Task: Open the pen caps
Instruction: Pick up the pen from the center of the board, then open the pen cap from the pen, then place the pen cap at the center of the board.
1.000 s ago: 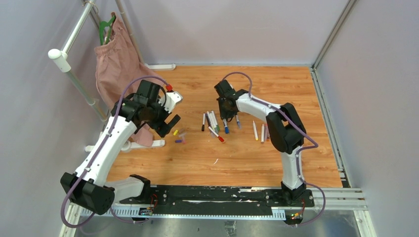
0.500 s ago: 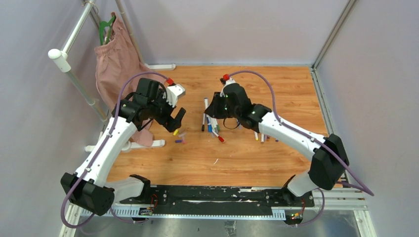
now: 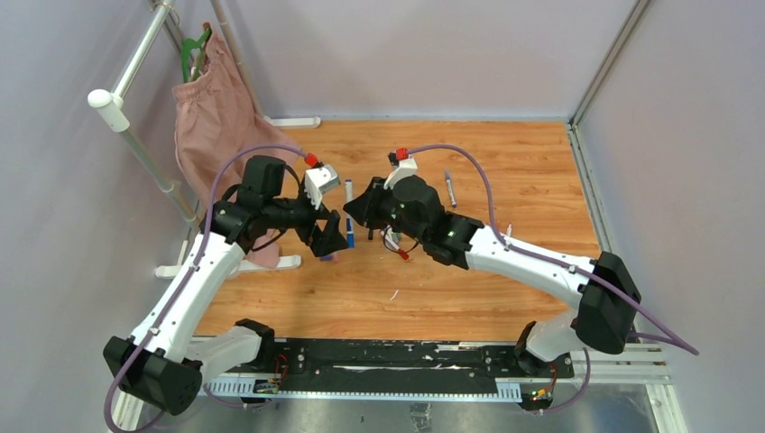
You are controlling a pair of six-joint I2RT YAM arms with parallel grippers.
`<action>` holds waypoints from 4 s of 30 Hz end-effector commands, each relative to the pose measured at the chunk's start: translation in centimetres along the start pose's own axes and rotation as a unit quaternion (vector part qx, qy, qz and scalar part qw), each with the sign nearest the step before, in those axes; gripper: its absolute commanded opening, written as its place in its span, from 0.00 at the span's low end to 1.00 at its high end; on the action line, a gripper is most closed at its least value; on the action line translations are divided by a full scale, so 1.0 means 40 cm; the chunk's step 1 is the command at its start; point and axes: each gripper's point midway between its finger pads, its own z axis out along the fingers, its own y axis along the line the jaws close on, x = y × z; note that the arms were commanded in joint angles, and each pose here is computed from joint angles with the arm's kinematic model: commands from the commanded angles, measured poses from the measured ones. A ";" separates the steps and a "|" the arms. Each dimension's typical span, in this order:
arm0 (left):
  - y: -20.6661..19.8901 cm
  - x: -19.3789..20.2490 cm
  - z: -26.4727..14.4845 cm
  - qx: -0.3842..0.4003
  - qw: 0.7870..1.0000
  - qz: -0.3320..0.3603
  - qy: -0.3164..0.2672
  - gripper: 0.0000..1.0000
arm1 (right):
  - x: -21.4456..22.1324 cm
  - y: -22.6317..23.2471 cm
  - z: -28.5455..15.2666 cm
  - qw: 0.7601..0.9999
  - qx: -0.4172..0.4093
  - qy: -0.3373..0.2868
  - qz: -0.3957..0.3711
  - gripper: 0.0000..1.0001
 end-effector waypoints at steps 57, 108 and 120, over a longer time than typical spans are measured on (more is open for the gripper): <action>0.057 0.248 -0.042 -0.056 0.881 0.412 0.224 0.00 | 0.242 0.057 -0.047 0.869 -0.174 0.448 0.120 0.51; 0.191 0.285 0.304 -0.068 0.917 0.244 0.307 0.00 | 0.025 -0.678 -0.433 0.918 0.365 0.152 0.015 0.00; 0.219 0.374 0.316 -0.082 0.902 0.225 0.359 0.18 | 0.031 -0.867 -0.333 0.884 0.439 0.158 0.005 0.00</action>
